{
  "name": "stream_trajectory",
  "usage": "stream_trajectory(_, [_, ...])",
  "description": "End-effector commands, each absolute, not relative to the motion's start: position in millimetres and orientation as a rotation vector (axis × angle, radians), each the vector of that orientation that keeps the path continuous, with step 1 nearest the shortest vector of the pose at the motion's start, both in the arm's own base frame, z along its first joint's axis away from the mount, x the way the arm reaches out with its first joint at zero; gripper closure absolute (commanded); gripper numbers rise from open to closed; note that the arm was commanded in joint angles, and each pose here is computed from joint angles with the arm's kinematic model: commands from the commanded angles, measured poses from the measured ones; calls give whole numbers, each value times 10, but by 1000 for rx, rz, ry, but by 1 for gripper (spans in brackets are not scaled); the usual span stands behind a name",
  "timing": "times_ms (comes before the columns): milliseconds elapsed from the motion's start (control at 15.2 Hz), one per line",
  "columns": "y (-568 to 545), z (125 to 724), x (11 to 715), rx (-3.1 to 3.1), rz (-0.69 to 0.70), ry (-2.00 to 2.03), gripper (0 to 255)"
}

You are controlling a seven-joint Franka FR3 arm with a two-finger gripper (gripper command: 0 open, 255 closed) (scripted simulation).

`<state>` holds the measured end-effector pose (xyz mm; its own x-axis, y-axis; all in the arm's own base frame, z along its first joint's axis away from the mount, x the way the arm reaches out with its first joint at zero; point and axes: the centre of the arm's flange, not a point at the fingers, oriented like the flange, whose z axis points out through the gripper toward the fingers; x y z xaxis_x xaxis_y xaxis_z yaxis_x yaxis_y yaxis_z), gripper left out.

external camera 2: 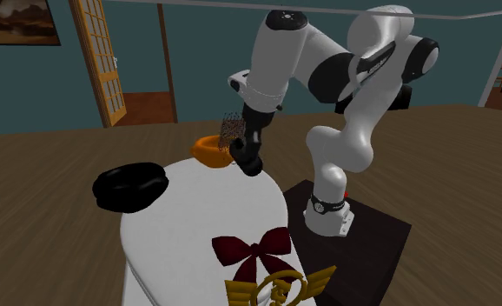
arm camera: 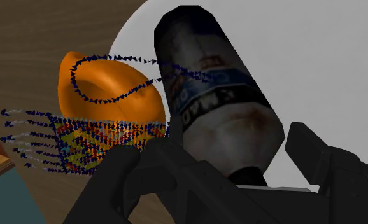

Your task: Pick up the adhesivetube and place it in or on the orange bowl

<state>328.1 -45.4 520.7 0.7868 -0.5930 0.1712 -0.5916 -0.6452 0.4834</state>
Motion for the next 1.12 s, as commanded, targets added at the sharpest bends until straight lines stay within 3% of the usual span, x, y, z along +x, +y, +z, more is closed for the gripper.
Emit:
stream_trajectory(0, [-448,5312,3277,2449,-3,-882,255])
stream_trajectory(528, [-448,5722,3277,2449,-3,-882,255])
stream_trajectory(1056, [-1368,5731,2759,2449,-3,-882,255])
